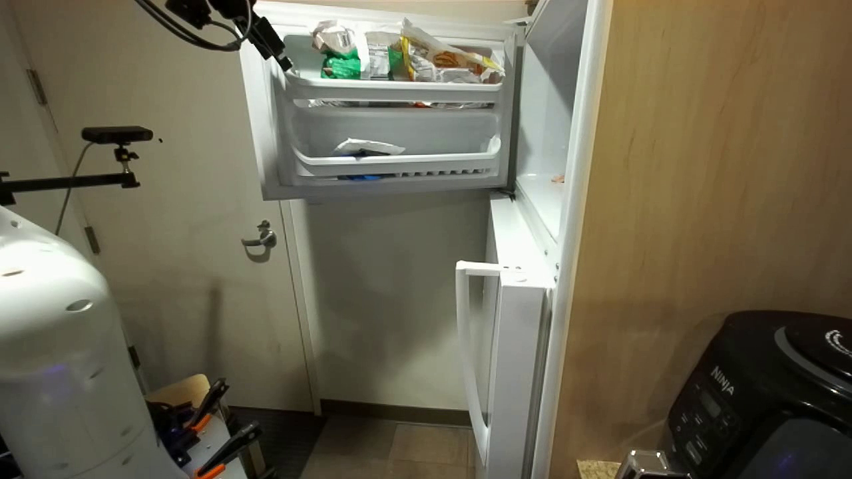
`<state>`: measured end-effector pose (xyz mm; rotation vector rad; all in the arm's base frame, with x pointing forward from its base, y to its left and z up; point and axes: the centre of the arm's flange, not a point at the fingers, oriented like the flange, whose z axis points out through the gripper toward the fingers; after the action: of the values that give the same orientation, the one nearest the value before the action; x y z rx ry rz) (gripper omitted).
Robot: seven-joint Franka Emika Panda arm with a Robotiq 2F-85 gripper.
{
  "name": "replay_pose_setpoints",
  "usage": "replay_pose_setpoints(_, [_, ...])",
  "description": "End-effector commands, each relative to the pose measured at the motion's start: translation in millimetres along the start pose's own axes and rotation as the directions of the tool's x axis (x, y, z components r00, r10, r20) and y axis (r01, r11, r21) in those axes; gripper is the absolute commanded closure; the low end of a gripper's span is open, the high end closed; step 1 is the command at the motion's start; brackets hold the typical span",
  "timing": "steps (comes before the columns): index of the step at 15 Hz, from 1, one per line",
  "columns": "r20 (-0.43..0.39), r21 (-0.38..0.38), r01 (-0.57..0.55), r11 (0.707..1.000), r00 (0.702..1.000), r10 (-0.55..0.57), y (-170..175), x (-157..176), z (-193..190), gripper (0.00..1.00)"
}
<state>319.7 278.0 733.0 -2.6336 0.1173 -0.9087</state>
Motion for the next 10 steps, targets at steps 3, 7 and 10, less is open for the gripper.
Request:
replay_pose_setpoints(3, [-0.03, -0.011, -0.025, 1.0, 0.999, 0.025, 9.3, 7.0, -14.3, 0.0])
replay_pose_setpoints(7, [-0.071, -0.011, -0.053, 0.999, 0.996, 0.052, 25.1, 19.7, -36.0, 0.0])
replay_pose_setpoints(10, [-0.098, -0.026, -0.08, 0.996, 0.992, 0.077, 36.0, 25.7, -43.4, 0.0])
